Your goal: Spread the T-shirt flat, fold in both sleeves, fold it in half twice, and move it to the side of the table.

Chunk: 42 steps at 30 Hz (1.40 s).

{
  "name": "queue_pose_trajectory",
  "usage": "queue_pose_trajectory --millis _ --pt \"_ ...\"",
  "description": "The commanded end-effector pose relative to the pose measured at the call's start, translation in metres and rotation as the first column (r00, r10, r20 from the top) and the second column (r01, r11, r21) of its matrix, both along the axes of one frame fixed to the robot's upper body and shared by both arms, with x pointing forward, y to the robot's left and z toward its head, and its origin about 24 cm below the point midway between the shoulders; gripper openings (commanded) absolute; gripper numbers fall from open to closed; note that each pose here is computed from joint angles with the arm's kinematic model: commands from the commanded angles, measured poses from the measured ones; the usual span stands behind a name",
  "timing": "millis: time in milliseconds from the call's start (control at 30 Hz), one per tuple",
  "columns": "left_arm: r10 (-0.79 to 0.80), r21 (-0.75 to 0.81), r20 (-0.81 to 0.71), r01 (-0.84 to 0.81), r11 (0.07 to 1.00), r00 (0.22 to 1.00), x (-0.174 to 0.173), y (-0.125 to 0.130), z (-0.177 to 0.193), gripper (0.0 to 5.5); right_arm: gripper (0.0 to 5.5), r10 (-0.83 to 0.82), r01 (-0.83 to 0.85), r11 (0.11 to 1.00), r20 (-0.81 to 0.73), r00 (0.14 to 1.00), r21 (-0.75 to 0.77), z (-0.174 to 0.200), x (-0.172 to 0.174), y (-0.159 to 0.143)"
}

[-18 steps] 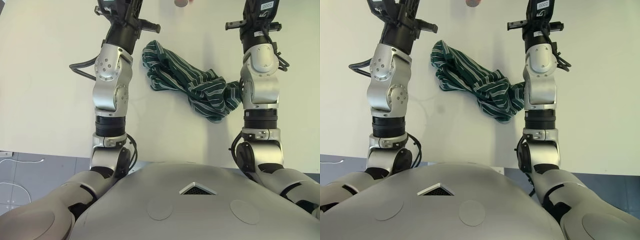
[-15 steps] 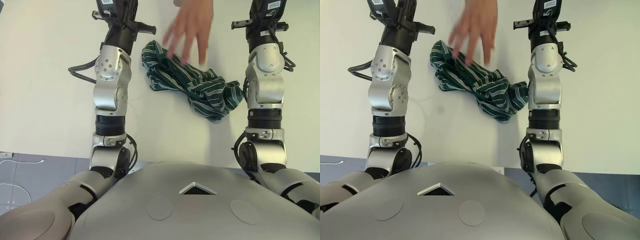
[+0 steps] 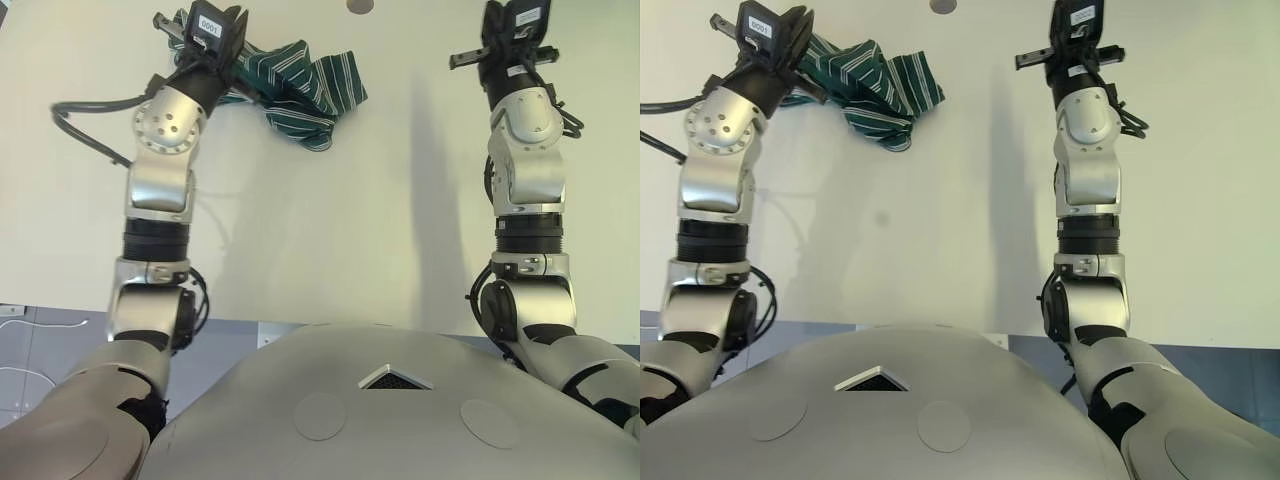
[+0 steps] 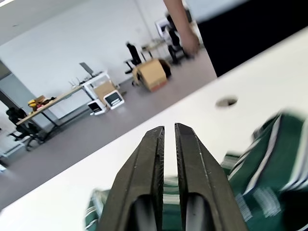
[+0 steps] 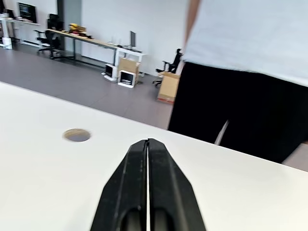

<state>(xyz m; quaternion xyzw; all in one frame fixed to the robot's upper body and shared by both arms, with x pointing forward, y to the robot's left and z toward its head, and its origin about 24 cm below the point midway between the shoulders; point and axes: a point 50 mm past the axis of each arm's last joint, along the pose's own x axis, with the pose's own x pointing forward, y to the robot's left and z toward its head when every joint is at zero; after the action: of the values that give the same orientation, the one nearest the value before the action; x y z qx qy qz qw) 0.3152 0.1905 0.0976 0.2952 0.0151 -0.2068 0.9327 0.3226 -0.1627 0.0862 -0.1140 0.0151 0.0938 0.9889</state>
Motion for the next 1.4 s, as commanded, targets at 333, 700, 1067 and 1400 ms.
queue_pose_trajectory --millis 333,700,1067,1400 --pt "0.054 0.571 -0.124 0.026 0.821 0.991 0.032 0.083 0.006 1.38 0.22 0.603 -0.59 0.797 -0.116 0.789 0.13 0.025 -0.016 0.1" --pt "0.06 0.295 -0.048 -0.043 0.954 0.997 0.023 0.044 -0.005 1.38 1.02 0.514 -0.616 0.787 -0.513 0.687 -0.038 -0.03 -0.001 0.131" --pt "0.12 0.25 -0.038 -0.106 0.962 0.992 -0.002 0.041 -0.011 1.38 0.15 0.38 -0.688 0.725 -0.843 0.381 0.016 -0.096 -0.053 -0.03" --pt "0.122 0.227 -0.053 -0.107 0.968 0.991 -0.01 0.038 -0.018 1.38 1.0 0.675 -0.806 0.505 -0.441 0.592 -0.309 0.03 -0.05 -0.047"
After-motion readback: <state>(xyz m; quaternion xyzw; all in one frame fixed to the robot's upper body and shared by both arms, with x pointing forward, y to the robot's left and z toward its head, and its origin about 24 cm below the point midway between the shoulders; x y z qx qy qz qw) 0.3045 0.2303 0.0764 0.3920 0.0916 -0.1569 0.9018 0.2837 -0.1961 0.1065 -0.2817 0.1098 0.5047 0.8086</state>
